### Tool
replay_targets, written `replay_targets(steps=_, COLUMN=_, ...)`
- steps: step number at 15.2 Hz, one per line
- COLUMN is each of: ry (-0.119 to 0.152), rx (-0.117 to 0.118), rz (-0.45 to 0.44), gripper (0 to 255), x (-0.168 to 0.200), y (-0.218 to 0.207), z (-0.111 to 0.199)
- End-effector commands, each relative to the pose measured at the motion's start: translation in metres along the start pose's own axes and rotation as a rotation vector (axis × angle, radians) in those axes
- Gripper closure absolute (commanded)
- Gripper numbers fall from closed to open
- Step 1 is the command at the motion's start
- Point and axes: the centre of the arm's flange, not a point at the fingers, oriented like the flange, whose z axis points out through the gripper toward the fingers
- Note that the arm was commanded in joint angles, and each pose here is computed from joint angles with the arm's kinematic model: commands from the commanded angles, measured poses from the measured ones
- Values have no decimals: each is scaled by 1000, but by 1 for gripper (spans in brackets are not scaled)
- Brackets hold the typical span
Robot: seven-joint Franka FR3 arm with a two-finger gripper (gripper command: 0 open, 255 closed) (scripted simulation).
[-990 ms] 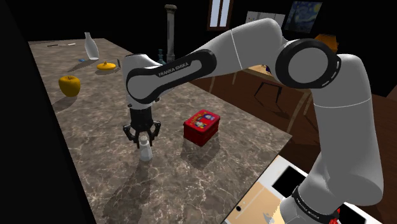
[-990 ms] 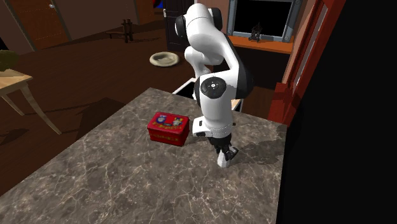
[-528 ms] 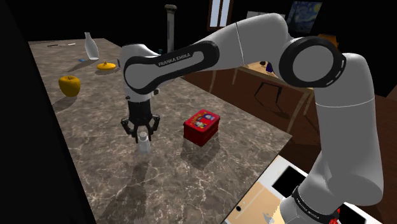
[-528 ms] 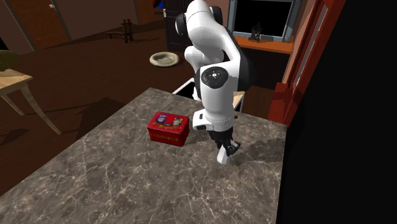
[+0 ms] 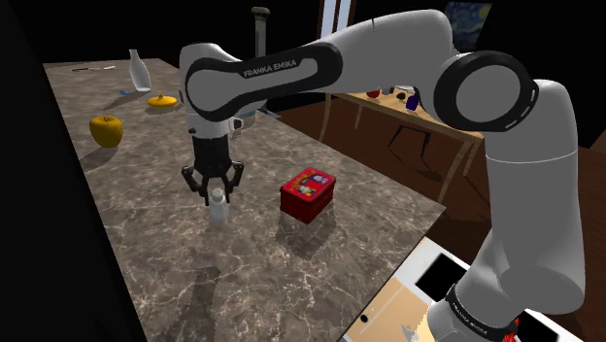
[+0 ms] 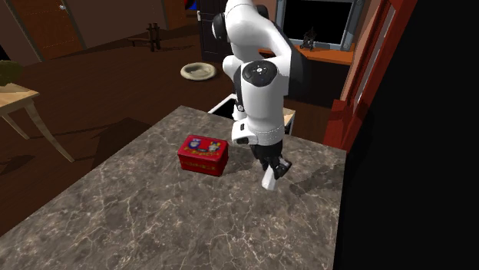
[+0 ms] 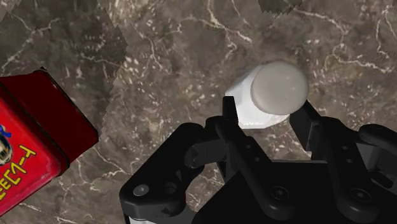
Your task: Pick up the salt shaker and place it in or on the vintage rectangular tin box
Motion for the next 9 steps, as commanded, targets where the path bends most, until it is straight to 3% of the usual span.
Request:
replay_targets(steps=1, ry=0, rx=0, rz=0, gripper=255, x=-3, y=0, z=-10)
replay_targets(steps=9, ry=0, rx=0, rz=0, gripper=255, x=-12, y=-1, z=-51)
